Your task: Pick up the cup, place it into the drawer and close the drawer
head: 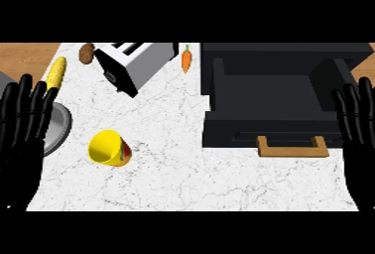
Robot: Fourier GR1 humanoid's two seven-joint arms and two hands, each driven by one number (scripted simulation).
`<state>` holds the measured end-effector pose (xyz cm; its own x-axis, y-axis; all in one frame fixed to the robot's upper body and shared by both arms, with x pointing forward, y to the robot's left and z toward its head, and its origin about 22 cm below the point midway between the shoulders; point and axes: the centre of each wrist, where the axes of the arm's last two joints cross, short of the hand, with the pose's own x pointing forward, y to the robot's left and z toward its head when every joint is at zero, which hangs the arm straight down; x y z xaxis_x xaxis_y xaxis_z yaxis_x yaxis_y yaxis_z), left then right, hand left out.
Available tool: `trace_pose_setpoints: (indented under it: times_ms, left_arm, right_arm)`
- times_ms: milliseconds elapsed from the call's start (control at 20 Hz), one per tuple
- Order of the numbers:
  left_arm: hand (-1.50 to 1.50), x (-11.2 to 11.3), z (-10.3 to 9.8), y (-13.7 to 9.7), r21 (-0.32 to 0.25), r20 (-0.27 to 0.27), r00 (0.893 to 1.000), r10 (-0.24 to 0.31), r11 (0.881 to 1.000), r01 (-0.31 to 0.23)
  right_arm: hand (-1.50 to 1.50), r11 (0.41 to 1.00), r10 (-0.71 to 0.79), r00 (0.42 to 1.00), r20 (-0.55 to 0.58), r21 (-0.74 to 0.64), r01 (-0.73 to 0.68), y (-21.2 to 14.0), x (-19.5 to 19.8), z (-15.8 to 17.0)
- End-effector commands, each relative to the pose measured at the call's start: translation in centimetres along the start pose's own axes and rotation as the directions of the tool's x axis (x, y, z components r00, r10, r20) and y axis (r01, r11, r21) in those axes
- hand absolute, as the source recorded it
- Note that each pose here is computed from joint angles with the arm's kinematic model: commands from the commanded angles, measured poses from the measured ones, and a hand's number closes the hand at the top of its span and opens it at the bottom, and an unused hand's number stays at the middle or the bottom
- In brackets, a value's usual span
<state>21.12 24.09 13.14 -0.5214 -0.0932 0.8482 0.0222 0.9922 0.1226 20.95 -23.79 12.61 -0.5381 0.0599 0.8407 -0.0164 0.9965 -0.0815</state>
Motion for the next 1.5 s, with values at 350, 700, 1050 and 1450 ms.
trace_pose_setpoints:
  times_ms: [350, 700, 1050, 1450]
  left_arm:
    - [-1.5, -4.6, 2.2, 3.2, -0.155, -0.256, 0.91, 0.327, 0.915, -0.373]
    - [-1.5, -7.0, 0.0, 5.5, -0.145, -0.295, 0.894, 0.337, 0.909, -0.391]
    - [-1.5, -11.9, 1.1, 6.2, -0.126, -0.369, 0.887, 0.277, 0.931, -0.343]
    - [-1.5, -17.6, 5.5, 6.8, -0.084, -0.42, 0.882, 0.211, 0.959, -0.27]
  right_arm:
    - [-1.5, 0.99, 0.011, 0.986, -0.166, 0.143, 0.013, -0.2, -0.6, 0.6]
    - [-1.5, 0.988, -0.021, 0.986, -0.167, 0.148, 0.046, -1.3, -2.7, -0.9]
    - [-1.5, 0.987, -0.016, 0.989, -0.144, 0.153, 0.038, 0.8, -2.6, -4.2]
    - [-1.5, 0.986, 0.001, 0.992, -0.126, 0.165, 0.02, -0.6, -1.4, -6.2]
